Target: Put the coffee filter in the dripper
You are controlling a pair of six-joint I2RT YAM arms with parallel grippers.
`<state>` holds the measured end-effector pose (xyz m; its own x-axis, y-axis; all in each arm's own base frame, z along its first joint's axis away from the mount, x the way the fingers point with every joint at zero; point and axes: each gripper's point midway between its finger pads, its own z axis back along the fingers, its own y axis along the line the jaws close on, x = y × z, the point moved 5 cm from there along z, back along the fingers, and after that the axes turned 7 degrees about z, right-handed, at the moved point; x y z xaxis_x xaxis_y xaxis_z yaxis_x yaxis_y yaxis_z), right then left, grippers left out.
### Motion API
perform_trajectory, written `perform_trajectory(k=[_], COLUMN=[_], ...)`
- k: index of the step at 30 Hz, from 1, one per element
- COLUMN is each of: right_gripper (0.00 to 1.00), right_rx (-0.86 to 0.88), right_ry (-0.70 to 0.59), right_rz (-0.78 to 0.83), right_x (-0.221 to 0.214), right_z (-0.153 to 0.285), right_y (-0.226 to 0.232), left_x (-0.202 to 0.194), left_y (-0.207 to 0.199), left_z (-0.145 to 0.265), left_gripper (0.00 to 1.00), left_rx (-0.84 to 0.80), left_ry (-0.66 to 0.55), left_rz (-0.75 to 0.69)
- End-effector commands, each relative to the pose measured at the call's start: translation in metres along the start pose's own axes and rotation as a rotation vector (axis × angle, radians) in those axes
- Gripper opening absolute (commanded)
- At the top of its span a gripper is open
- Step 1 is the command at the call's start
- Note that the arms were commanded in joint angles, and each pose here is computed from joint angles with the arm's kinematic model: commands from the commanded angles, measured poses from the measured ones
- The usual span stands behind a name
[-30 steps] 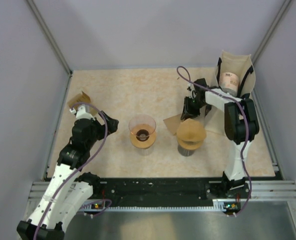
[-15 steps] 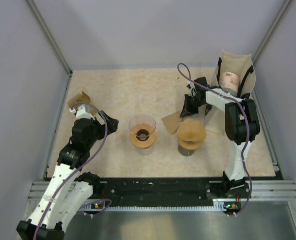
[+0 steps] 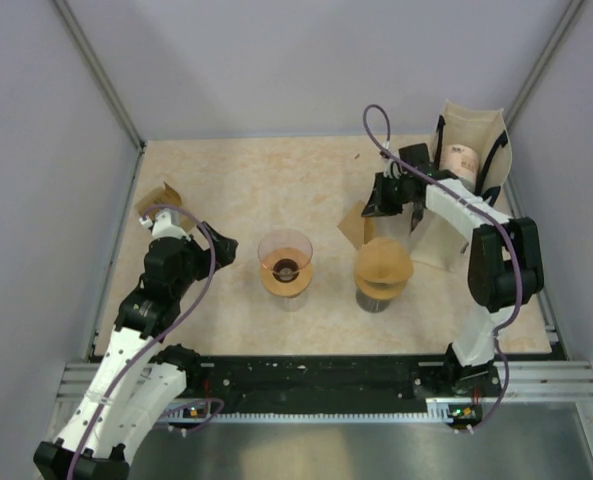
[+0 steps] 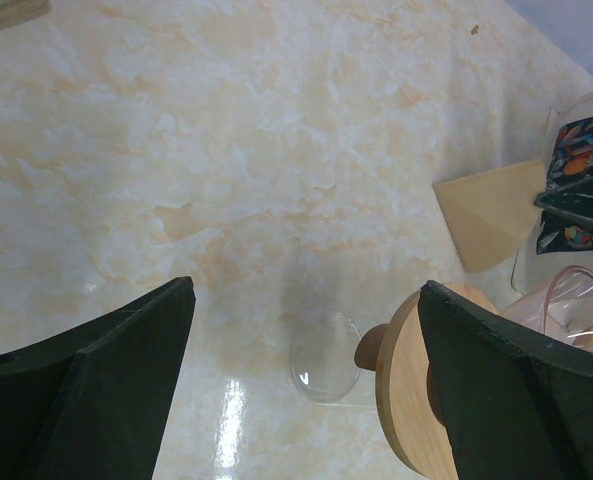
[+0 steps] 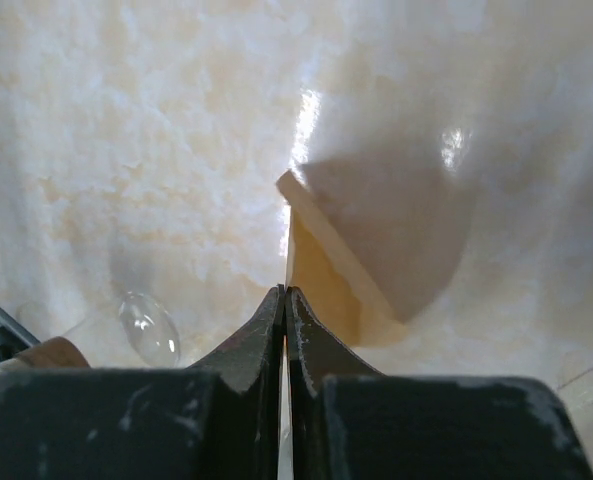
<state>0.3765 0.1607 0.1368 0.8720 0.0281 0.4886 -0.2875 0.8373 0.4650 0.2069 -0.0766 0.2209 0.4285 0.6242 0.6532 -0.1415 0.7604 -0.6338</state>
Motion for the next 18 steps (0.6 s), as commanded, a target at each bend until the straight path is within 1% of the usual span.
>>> perform_trajectory(k=[1,5,8,12,16,18], right_gripper=[0.0,0.0,0.0,0.0,0.0,0.0], right_rx=[0.019,0.026,0.043,0.061,0.07,0.072], right_ry=[-0.142,-0.177,-0.249,-0.349,-0.45,-0.493], right_rz=[0.107,0.142,0.187,0.241,0.236,0.208], right_x=[0.022,0.023,0.034,0.048,0.067,0.075], right_z=[0.031,0.04,0.055,0.08,0.108,0.122], right_y=[0.015,0.019,0.029,0.046,0.063,0.073], left_x=[0.012,0.015,0.02,0.034,0.051,0.057], left_y=[-0.012,-0.014,-0.022,-0.038,-0.06,-0.076], left_z=[0.005,0.006,0.009,0.013,0.022,0.027], left_gripper=[0.99,0.99,0.99,0.99,0.99,0.99], left_rx=[-0.052,-0.06,-0.092,-0.15,-0.216,-0.288], left_ry=[-0.052,-0.062,-0.07,-0.112,-0.134,-0.123], left_rz=[0.005,0.006,0.001,-0.003,-0.043,-0.07])
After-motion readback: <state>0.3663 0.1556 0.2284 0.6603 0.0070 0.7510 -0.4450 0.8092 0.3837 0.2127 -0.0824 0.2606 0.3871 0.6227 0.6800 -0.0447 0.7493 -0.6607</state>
